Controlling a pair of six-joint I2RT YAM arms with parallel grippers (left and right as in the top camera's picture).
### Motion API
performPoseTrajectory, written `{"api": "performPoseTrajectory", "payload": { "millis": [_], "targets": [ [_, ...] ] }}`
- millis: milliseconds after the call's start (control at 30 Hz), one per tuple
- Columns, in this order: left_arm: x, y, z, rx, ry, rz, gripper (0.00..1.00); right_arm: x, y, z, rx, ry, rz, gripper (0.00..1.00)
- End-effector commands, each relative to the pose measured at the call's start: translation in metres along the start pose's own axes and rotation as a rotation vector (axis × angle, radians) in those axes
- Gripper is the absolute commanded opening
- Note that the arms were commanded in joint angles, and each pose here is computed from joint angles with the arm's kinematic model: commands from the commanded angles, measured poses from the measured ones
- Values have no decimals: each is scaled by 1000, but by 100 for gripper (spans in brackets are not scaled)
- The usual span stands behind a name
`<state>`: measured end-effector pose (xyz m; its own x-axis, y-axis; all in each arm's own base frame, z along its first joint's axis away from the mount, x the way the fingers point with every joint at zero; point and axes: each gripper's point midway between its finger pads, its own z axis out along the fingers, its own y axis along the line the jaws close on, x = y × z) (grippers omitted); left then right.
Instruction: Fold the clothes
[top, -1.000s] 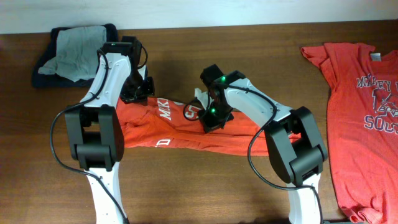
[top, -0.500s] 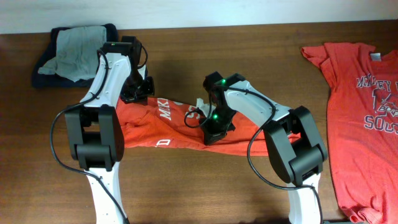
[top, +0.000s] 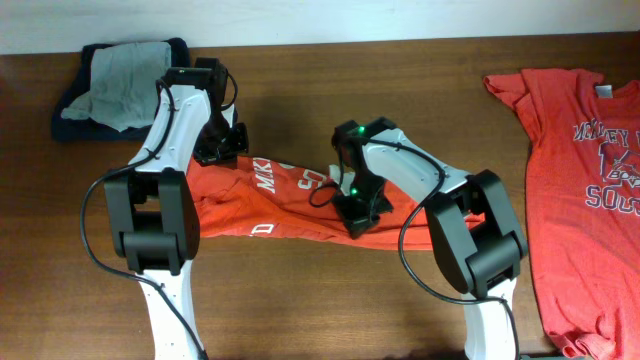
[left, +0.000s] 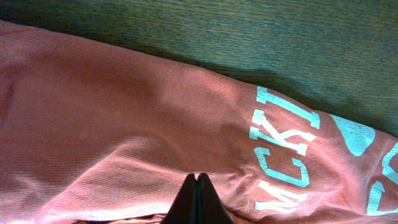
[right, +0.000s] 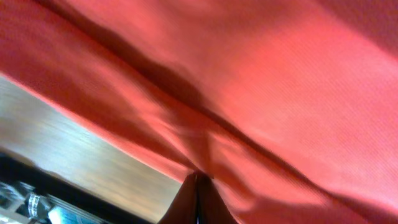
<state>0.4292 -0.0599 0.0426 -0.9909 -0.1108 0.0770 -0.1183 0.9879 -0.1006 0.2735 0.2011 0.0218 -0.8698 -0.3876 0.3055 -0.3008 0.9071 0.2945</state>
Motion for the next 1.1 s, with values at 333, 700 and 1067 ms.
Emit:
{"api": "performPoseTrajectory", "payload": {
  "millis": [333,700,1067],
  "targets": [
    [1,2,-5,-8,-10,12,1,6,-44,-7,86,19,101,4],
    [0,1,-5,-3,-11,12,1,-30,-50,-32,58,-157,87,4],
    [1,2,-5,-4,-9,12,1,-24,-52,-23,59,-133,92,4]
  ]
}}
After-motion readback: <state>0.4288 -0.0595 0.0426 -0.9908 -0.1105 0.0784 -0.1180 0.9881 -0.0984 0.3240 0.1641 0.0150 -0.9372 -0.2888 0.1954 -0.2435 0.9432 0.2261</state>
